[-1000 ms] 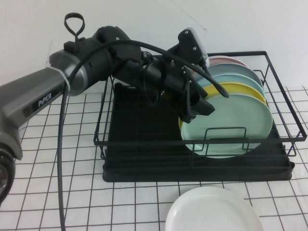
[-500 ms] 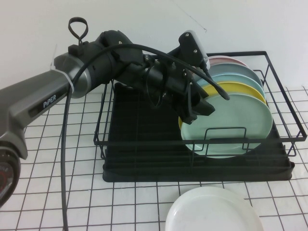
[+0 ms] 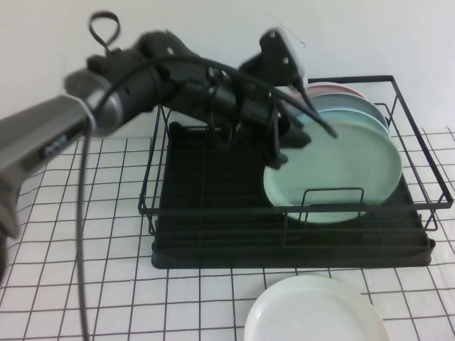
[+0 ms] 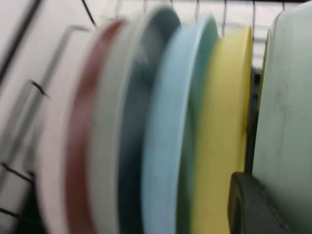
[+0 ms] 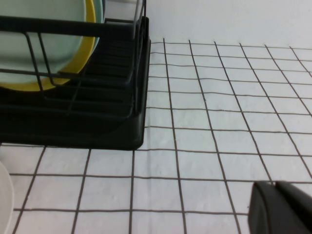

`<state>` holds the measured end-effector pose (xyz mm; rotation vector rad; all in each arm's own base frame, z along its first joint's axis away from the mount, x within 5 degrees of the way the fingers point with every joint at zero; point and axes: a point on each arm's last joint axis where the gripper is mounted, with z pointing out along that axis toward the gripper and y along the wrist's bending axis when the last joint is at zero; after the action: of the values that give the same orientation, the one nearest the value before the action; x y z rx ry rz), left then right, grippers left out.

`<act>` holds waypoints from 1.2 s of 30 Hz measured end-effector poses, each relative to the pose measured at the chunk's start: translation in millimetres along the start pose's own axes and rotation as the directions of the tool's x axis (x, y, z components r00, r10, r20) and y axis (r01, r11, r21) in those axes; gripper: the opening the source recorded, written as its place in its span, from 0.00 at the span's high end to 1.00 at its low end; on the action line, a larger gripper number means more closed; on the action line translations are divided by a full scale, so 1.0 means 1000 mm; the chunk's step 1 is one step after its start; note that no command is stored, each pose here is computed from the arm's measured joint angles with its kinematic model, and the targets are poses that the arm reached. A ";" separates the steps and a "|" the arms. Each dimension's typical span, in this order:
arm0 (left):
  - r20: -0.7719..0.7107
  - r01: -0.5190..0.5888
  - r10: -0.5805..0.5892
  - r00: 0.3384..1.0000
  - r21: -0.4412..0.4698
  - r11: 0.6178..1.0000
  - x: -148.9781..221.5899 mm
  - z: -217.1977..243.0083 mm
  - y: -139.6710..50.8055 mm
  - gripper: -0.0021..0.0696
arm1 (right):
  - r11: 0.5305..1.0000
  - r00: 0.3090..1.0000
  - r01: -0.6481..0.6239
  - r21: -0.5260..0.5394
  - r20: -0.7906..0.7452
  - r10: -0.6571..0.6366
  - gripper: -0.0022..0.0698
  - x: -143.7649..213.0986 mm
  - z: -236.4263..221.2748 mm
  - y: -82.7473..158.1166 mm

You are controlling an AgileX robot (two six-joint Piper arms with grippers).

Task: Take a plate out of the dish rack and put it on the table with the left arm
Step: Grasp the plate from the shelf, then place the plate from the table

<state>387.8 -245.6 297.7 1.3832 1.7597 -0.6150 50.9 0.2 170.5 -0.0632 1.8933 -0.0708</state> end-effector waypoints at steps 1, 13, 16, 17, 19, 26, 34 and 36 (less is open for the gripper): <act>0.011 -0.002 0.002 1.000 -0.016 1.000 -0.007 -0.008 -0.001 0.80 | 1.000 1.000 0.000 0.000 0.000 0.000 0.97 0.000 0.000 0.000; 0.112 0.039 -0.026 0.993 -0.110 0.993 -0.073 -0.109 -0.036 0.96 | 1.000 1.000 0.000 0.000 0.000 0.000 0.97 0.000 0.000 0.000; 0.085 0.123 -0.114 0.990 -0.100 0.987 -0.077 -0.127 -0.047 0.96 | 1.000 1.000 0.000 0.000 0.000 0.000 0.97 0.000 0.000 0.000; 0.068 0.152 -0.146 0.987 -0.092 0.984 -0.077 -0.130 -0.051 0.96 | 1.000 1.000 0.000 0.000 0.000 0.000 0.97 0.000 0.000 0.000; 0.010 0.231 -0.231 0.973 -0.048 0.972 -0.073 -0.135 -0.058 0.96 | 1.000 1.000 0.000 0.000 0.000 0.000 0.97 0.000 0.000 0.000; -0.160 0.343 -0.335 0.929 0.026 0.939 -0.056 -0.134 -0.071 0.96 | 1.000 1.000 0.000 0.000 0.000 0.000 0.97 0.000 0.000 0.000; -0.152 0.455 -0.458 0.876 -0.054 0.889 -0.007 -0.129 -0.095 0.96 | 1.000 1.000 0.000 0.000 0.000 0.000 0.97 0.000 0.000 0.000; -0.121 0.498 -0.503 0.856 -0.073 0.864 0.009 -0.128 -0.105 0.96 | 1.000 1.000 0.000 0.000 0.000 0.000 0.97 0.000 0.000 0.000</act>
<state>249.7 -171.2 352.2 0.9482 2.2564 -0.7677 50.9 0.2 170.5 -0.0632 1.8933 -0.0708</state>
